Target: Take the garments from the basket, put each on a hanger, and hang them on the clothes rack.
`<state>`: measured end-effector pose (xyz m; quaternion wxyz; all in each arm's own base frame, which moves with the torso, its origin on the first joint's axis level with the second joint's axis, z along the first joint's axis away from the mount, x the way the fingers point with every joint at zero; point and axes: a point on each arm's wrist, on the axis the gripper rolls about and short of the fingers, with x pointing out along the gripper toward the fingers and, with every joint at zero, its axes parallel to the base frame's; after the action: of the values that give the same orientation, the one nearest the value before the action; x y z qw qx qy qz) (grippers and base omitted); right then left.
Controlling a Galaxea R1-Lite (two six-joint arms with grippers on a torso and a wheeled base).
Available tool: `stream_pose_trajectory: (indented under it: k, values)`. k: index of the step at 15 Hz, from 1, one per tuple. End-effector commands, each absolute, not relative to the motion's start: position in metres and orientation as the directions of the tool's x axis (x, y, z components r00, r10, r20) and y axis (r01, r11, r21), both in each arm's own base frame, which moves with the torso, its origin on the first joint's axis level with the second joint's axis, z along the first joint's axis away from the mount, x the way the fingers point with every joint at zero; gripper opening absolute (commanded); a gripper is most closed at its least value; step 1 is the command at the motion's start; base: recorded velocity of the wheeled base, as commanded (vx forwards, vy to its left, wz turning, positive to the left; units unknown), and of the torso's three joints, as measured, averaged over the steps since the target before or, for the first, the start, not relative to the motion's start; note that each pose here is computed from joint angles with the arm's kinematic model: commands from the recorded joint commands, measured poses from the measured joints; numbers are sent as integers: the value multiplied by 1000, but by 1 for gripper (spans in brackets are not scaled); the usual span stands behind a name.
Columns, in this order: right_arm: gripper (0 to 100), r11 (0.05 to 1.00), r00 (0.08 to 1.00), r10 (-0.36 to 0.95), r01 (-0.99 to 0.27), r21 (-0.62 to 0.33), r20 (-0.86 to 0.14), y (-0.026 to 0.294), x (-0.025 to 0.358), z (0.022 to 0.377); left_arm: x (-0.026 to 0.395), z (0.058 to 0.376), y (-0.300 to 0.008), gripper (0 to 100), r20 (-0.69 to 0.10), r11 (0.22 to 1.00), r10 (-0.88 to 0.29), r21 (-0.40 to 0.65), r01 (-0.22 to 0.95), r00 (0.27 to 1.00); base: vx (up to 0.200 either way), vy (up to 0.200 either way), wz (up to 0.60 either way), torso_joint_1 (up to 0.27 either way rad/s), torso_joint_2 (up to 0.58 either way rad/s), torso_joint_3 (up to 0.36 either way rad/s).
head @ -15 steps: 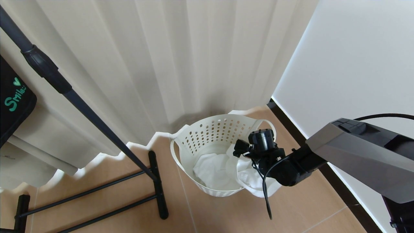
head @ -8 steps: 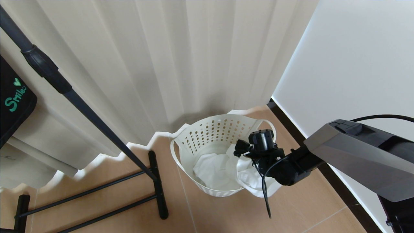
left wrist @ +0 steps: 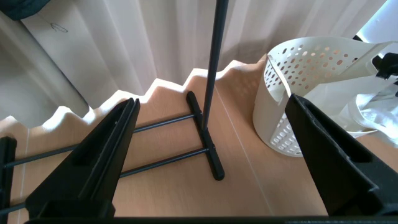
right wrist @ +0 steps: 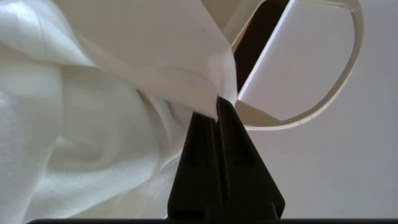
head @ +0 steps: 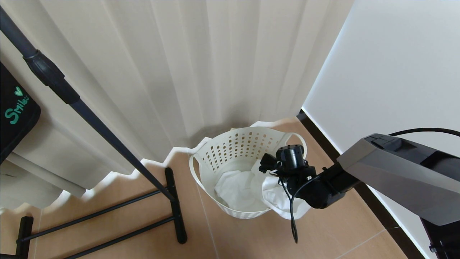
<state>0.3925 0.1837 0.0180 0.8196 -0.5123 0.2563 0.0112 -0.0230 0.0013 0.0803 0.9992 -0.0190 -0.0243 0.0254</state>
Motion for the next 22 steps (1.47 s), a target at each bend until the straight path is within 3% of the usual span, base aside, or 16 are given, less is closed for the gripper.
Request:
stream_pose_trajectory:
  k: [1, 6, 11, 14, 18, 20, 22]
  values:
    - [0, 493, 882, -230, -259, -831, -411, 183, 384, 31, -23, 80, 1, 100, 47, 998, 52, -39, -50, 998, 0, 0, 0, 0, 0, 0]
    - [0, 585, 938, -170, -151, -797, -303, 168, 327, 71, -23, 80, 1, 100, 47, 998, 52, -39, -50, 998, 0, 0, 0, 0, 0, 0]
    - [0, 792, 978, -18, -113, -601, -208, 169, 244, 129, -23, 80, 1, 100, 47, 998, 52, -39, -50, 998, 0, 0, 0, 0, 0, 0]
    - [0, 866, 996, 53, -81, -493, -71, 149, 195, 180, -23, 80, 1, 100, 47, 998, 52, -39, -50, 998, 0, 0, 0, 0, 0, 0]
    - [0, 923, 972, 209, -159, -350, 111, 141, 147, 231, -23, 80, 1, 100, 47, 998, 52, -39, -50, 998, 0, 0, 0, 0, 0, 0]
    - [0, 945, 965, 226, -183, -273, 135, 136, 138, 236, -23, 80, 1, 100, 47, 998, 52, -39, -50, 998, 0, 0, 0, 0, 0, 0]
    - [0, 930, 942, 305, -263, -259, 139, 139, 135, 237, -23, 80, 1, 100, 47, 998, 51, -38, -49, 998, 0, 0, 0, 0, 0, 0]
